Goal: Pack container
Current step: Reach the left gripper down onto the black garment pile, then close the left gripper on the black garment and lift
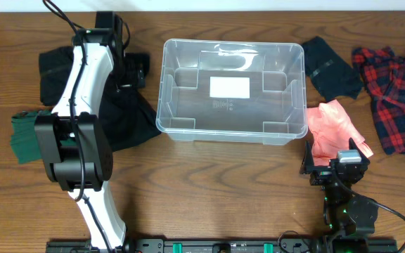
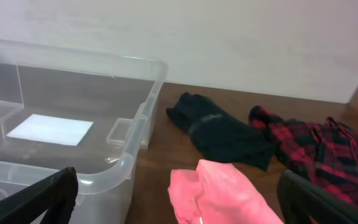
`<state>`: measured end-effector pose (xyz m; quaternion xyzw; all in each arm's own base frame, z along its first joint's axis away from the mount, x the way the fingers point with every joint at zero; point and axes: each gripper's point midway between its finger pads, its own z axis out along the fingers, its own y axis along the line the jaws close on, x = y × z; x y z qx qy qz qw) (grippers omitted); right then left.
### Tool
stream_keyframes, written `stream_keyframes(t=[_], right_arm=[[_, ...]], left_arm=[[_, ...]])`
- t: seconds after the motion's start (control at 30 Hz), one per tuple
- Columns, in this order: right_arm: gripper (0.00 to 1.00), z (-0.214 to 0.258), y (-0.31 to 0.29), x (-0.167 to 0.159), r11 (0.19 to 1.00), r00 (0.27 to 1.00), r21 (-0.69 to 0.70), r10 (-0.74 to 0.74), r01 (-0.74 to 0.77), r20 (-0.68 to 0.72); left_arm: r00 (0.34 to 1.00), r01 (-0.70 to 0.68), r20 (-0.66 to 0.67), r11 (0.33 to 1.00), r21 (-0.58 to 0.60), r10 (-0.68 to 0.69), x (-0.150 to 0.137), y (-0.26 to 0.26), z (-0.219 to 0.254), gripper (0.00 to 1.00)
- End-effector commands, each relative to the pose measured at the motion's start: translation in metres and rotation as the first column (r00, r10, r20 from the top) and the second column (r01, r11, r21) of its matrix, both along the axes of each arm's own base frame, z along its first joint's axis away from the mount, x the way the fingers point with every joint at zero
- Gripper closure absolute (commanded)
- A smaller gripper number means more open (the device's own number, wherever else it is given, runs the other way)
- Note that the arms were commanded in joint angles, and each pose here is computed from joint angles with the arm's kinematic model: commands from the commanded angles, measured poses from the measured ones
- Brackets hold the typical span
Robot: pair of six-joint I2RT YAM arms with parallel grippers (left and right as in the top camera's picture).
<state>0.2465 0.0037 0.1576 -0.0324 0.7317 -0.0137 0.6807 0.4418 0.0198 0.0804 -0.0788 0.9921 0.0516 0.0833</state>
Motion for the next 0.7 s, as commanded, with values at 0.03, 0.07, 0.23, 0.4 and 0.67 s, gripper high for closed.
stream_keyframes(t=[0.03,0.07,0.23,0.4,0.67], right_arm=[[0.01,0.000,0.000,0.000,1.000,1.000,-0.009,0.003,-0.003,0.001],[0.01,0.000,0.000,0.000,1.000,1.000,-0.009,0.003,-0.003,0.001],[0.01,0.000,0.000,0.000,1.000,1.000,-0.010,0.003,-0.003,0.002],[0.01,0.000,0.000,0.000,1.000,1.000,-0.009,0.003,-0.003,0.001],[0.01,0.000,0.000,0.000,1.000,1.000,-0.009,0.003,-0.003,0.001]], left_arm=[[0.999,-0.024,-0.030,0.999,0.028,0.025,-0.009,0.007,-0.021,0.02],[0.999,-0.023,-0.033,0.999,0.028,0.024,-0.010,0.007,-0.026,0.02],[0.999,-0.023,-0.028,0.999,0.027,0.024,-0.013,0.006,-0.044,0.02],[1.000,-0.019,-0.021,1.000,-0.004,0.019,-0.015,0.001,-0.058,0.02],[0.999,-0.017,-0.029,1.000,-0.006,0.017,-0.024,0.000,-0.079,0.02]])
